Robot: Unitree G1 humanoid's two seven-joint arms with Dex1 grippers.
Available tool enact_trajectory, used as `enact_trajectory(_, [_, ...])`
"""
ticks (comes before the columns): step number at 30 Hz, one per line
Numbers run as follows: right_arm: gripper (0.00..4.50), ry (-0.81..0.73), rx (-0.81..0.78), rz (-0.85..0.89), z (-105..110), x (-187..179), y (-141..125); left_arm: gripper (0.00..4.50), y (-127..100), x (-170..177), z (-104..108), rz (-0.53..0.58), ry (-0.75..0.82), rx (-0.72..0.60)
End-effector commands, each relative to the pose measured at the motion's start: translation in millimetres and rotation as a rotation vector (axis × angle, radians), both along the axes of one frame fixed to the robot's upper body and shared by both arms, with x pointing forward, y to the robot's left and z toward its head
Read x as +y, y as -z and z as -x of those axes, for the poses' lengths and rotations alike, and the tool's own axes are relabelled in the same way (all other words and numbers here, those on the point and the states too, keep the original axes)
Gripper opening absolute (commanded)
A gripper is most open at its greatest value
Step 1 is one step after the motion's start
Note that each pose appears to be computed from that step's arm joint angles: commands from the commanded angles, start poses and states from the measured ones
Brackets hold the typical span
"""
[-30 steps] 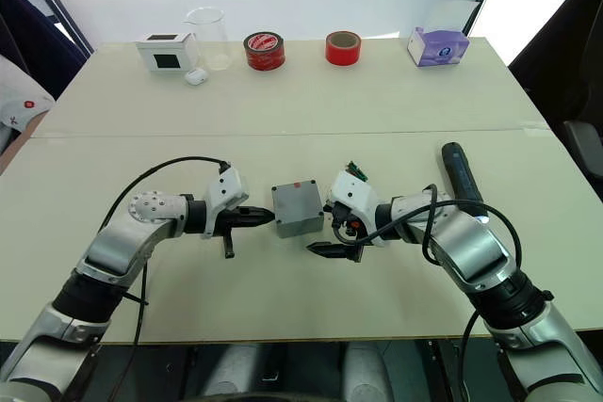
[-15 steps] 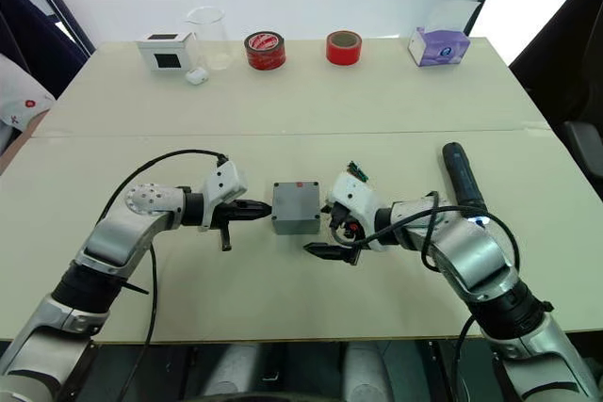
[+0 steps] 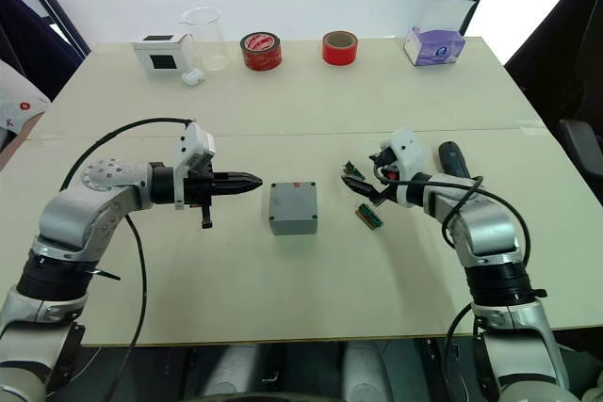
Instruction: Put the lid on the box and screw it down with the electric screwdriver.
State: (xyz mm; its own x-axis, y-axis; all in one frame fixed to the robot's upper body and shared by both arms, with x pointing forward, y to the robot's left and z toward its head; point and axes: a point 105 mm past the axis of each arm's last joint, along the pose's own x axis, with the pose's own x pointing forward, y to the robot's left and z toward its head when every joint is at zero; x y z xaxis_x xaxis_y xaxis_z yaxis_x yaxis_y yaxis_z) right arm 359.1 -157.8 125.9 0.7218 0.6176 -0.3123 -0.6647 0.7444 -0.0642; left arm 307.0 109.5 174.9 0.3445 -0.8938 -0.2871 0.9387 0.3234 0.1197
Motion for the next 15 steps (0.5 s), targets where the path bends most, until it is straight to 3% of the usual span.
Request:
enact_trajectory(1, [3.41,-0.019,-0.078,0.011,-6.6,2.0,-14.7,0.0,-8.5,-4.3,5.1,-0.013,0.03,-0.038])
enact_trajectory(4, [2.46,0.005,-0.07,0.004,-10.1,-0.8,-9.2,0.0,-5.3,-2.6,6.1,-0.016,0.021,-0.028])
enact_trajectory(15, [2.46,0.035,-0.08,-0.007,-19.5,-3.1,-7.8,0.0,-0.2,-0.3,5.1,-0.019,0.012,-0.018])
